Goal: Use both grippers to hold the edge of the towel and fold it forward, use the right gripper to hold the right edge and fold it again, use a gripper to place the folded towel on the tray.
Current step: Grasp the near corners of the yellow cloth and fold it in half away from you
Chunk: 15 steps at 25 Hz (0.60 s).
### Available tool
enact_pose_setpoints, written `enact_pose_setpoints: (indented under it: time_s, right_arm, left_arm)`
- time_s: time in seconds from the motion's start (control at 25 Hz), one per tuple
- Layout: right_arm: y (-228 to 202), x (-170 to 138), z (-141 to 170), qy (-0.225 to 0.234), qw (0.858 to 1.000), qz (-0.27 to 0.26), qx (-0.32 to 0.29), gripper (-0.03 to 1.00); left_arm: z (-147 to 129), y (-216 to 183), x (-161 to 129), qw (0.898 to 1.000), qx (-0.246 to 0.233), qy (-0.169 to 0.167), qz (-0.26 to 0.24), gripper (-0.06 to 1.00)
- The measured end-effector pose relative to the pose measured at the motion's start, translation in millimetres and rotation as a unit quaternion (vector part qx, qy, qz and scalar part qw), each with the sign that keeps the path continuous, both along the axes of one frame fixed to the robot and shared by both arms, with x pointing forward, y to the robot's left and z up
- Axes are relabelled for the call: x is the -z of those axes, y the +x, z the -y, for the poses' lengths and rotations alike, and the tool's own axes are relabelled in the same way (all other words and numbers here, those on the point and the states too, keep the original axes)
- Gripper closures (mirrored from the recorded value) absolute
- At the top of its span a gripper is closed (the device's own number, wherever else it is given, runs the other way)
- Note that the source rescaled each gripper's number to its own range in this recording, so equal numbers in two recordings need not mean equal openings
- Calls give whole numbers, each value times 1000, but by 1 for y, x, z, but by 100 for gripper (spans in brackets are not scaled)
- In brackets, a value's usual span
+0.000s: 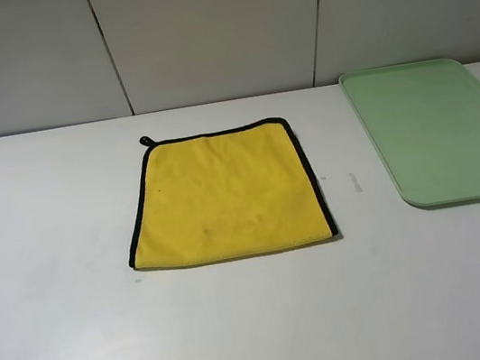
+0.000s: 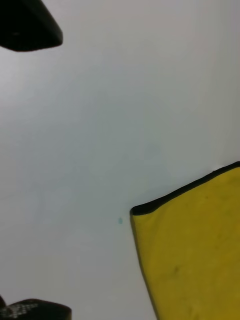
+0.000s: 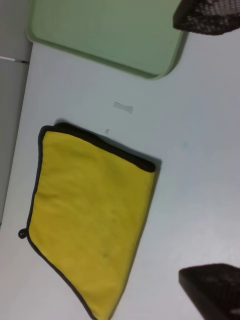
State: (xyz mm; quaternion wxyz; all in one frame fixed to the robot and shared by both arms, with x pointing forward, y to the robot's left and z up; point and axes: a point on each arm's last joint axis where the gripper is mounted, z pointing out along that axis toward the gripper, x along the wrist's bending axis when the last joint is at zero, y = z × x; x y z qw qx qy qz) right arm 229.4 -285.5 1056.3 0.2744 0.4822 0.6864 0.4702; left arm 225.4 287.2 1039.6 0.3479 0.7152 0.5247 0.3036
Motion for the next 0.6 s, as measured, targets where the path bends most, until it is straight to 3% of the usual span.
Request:
enact_pose_setpoints:
  time_s: [0.36,0.6]
  right_arm:
    - [1,-2,0,6,1000,8,4,-3]
    - [22,-17,-7,-45,998,-22,-26,-3]
  left_arm:
    - [0,0,0,1000,1,1,0,-5]
    - [0,12,-12,999,17,23,-28,-5]
